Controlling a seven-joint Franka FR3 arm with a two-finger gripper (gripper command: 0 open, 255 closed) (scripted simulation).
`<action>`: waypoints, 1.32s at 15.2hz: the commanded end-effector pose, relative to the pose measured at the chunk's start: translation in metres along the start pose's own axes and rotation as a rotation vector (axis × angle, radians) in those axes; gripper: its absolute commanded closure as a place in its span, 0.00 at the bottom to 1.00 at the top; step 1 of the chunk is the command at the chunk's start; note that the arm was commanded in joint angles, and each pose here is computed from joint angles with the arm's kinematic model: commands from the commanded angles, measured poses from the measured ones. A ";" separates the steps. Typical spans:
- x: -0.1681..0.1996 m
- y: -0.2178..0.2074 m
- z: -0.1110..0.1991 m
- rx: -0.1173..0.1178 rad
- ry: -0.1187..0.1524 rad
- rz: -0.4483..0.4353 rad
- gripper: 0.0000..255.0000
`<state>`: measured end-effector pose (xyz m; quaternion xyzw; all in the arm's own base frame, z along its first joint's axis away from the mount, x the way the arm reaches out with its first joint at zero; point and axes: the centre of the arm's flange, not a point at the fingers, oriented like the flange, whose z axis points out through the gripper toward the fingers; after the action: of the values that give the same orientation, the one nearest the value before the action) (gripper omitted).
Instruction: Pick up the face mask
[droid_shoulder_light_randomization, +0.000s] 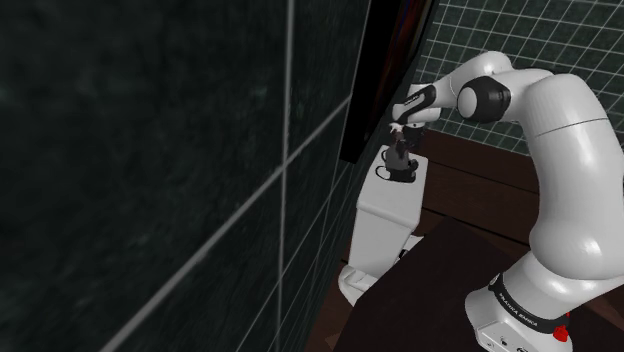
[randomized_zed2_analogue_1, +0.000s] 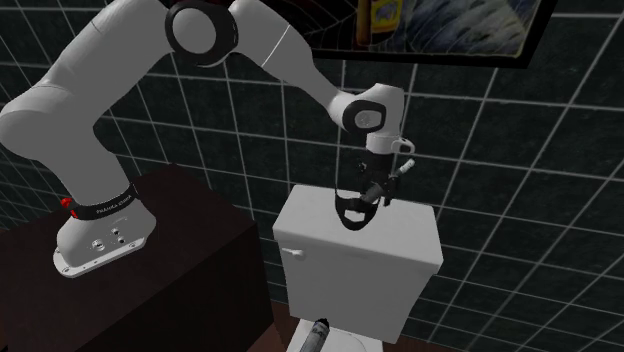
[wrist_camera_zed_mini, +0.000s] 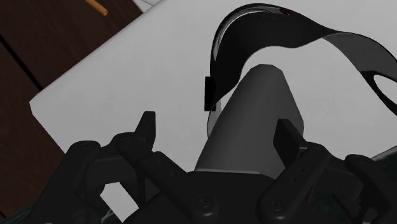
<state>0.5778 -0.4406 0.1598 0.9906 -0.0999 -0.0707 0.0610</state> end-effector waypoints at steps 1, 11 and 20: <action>0.002 -0.001 0.009 -0.001 0.000 0.001 0.00; 0.004 -0.004 0.033 0.000 0.000 0.000 1.00; 0.003 -0.002 0.017 -0.001 0.000 0.001 1.00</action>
<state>0.5773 -0.4442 0.1397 0.9904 -0.1011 -0.0700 0.0629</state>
